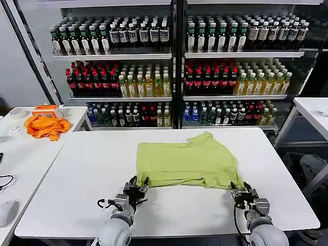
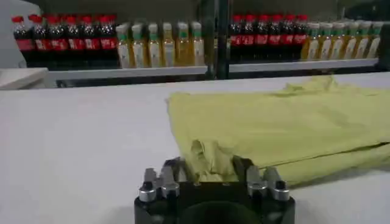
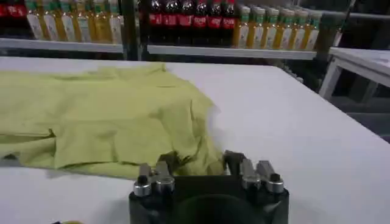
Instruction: Fold and organize the clothes.
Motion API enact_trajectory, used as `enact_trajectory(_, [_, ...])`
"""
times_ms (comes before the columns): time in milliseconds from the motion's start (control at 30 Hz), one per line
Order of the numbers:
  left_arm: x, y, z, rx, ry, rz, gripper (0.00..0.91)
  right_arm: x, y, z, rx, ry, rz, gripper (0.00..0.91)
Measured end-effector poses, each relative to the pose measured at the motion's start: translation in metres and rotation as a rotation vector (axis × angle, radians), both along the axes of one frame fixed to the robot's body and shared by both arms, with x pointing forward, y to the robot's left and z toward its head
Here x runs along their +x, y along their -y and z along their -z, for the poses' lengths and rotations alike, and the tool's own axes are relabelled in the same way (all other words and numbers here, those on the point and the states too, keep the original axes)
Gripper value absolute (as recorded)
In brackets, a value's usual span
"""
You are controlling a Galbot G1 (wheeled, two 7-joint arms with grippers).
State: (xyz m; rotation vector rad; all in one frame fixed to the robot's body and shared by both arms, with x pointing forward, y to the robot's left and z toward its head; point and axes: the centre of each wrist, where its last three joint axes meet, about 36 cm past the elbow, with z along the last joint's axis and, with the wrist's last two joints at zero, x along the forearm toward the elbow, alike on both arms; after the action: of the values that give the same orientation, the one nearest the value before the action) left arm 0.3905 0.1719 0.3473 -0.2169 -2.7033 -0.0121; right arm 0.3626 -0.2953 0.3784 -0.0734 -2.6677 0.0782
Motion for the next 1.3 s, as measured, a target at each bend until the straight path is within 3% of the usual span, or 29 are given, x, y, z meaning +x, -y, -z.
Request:
enact_trajectory(800, [-0.011, -0.016, -0.015, -0.075, -0.034, -0.012, 0.02, -0.02, 0.016, -0.019, -0.003, -0.037, -0.024, 0.0])
enact_trajectory(1300, [-0.074, -0.019, -0.037, -0.056, -0.006, 0.0, 0.02, -0.083, 0.013, -0.04, -0.017, -0.11, -0.063, 0.0])
